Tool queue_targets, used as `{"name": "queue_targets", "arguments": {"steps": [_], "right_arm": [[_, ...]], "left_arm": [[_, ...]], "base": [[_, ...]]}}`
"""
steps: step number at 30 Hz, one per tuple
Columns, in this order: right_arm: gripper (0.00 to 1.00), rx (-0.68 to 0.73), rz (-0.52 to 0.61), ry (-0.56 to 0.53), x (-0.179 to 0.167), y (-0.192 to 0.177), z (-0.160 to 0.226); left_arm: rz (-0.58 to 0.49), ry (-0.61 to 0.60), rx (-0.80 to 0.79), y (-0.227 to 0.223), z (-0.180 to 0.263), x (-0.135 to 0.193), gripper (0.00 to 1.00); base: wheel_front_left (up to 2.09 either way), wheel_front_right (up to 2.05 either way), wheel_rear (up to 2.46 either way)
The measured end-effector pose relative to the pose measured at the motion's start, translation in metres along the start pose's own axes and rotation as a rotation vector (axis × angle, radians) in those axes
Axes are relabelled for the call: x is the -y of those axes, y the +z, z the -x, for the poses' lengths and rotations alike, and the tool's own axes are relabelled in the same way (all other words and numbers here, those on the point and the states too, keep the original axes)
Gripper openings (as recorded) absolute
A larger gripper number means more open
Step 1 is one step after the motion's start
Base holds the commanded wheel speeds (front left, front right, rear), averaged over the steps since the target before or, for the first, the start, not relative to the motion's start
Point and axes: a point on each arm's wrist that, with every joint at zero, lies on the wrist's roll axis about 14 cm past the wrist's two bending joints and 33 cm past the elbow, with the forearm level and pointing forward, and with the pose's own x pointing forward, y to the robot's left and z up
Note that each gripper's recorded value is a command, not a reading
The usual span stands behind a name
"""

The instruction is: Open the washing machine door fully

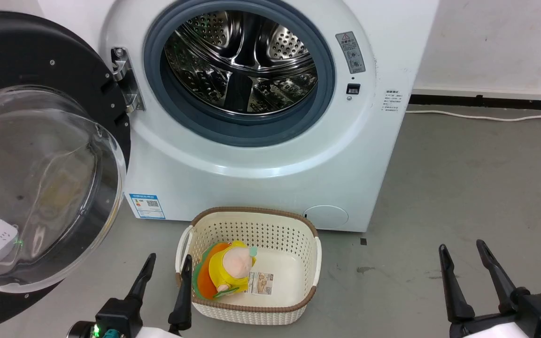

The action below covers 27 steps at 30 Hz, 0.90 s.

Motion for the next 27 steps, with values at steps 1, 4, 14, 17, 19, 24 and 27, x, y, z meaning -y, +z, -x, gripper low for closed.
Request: {"name": "queue_targets", "arguments": {"steps": [1, 4, 14, 17, 19, 24, 27], "right_arm": [[1.00, 0.000, 0.000, -0.001, 0.0002, -0.0002, 0.0001], [1.00, -0.003, -0.001, 0.000, 0.0001, -0.0010, -0.0001], [1.00, -0.007, -0.010, 0.008, -0.0031, -0.0027, -0.0018], [1.00, -0.007, -0.011, 0.012, -0.0041, -0.0030, -0.0022], [0.00, -0.008, -0.013, 0.014, -0.0050, -0.0032, -0.0025], [0.00, -0.009, -0.010, 0.014, -0.0047, -0.0033, -0.0025], [0.00, -0.014, -0.010, 0.013, -0.0046, -0.0040, -0.0024]], "left_arm": [[-0.006, 0.004, -0.002, -0.0006, -0.0001, -0.0007, 1.00], [-0.004, 0.014, -0.004, -0.0016, -0.0005, -0.0018, 1.00], [-0.007, 0.033, -0.011, -0.0038, -0.0003, -0.0057, 1.00], [-0.005, 0.035, -0.011, -0.0038, 0.0000, -0.0062, 1.00], [0.004, 0.043, -0.015, -0.0052, 0.0007, -0.0080, 0.00], [0.004, 0.043, -0.018, -0.0058, 0.0010, -0.0080, 0.00], [0.004, 0.043, -0.021, -0.0061, 0.0007, -0.0081, 0.00]], "base": [[0.00, 0.00, 0.00], [0.00, 0.00, 0.00], [0.00, 0.00, 0.00], [0.00, 0.00, 0.00], [0.00, 0.00, 0.00], [0.00, 0.00, 0.00], [0.00, 0.00, 0.00]]}}
